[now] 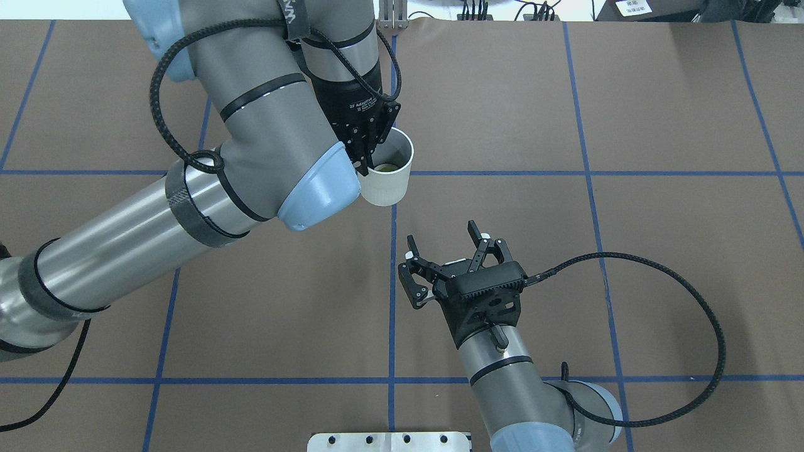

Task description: Left arm hands cup to right arm to dump lemon

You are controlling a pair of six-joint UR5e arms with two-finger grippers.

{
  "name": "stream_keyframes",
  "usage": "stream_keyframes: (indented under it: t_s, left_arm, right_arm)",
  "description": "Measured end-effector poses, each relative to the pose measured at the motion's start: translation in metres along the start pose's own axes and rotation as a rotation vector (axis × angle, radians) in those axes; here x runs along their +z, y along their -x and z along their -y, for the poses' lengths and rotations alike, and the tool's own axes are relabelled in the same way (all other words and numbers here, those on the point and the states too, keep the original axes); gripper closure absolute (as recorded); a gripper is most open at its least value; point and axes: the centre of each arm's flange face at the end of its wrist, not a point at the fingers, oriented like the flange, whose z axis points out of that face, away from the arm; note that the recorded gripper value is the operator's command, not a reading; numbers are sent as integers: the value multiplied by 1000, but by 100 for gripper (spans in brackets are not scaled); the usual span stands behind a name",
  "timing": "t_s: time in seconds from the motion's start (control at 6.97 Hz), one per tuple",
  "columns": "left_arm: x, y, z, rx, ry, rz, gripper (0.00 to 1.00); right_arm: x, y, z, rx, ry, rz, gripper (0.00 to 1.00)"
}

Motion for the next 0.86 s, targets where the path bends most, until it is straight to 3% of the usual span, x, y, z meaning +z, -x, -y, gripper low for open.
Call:
stream_keyframes:
  t_s: [0.86]
  left_arm:
    - [13,-2,-56,5,44,5,100]
  right_arm:
    - [3,15,4,31,-28,-10,2]
